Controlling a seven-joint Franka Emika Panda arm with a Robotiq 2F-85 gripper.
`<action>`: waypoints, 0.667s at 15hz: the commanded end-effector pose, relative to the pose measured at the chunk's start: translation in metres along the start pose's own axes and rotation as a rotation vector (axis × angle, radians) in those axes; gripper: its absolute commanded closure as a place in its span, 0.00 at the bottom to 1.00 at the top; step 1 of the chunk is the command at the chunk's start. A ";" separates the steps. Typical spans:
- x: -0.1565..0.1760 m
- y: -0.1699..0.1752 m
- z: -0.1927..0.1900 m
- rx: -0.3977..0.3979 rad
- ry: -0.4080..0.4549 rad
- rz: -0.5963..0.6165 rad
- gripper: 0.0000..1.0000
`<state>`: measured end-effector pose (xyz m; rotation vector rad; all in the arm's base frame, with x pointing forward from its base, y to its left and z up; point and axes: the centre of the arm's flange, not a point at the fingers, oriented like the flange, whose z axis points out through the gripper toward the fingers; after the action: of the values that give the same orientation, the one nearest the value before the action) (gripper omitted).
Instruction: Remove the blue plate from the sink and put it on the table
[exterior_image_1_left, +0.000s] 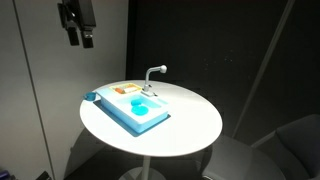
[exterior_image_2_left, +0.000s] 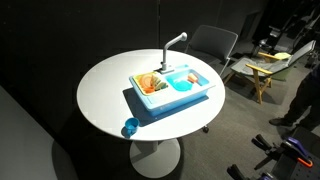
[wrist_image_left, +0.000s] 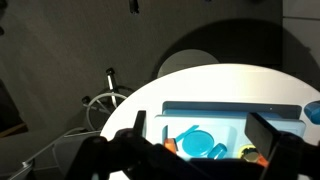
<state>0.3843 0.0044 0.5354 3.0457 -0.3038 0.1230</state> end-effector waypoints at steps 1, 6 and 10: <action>0.000 0.000 0.000 0.000 0.000 0.000 0.00; 0.000 0.000 0.000 0.000 0.000 0.000 0.00; 0.018 0.005 -0.011 -0.008 0.014 -0.020 0.00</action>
<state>0.3849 0.0038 0.5364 3.0468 -0.3020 0.1260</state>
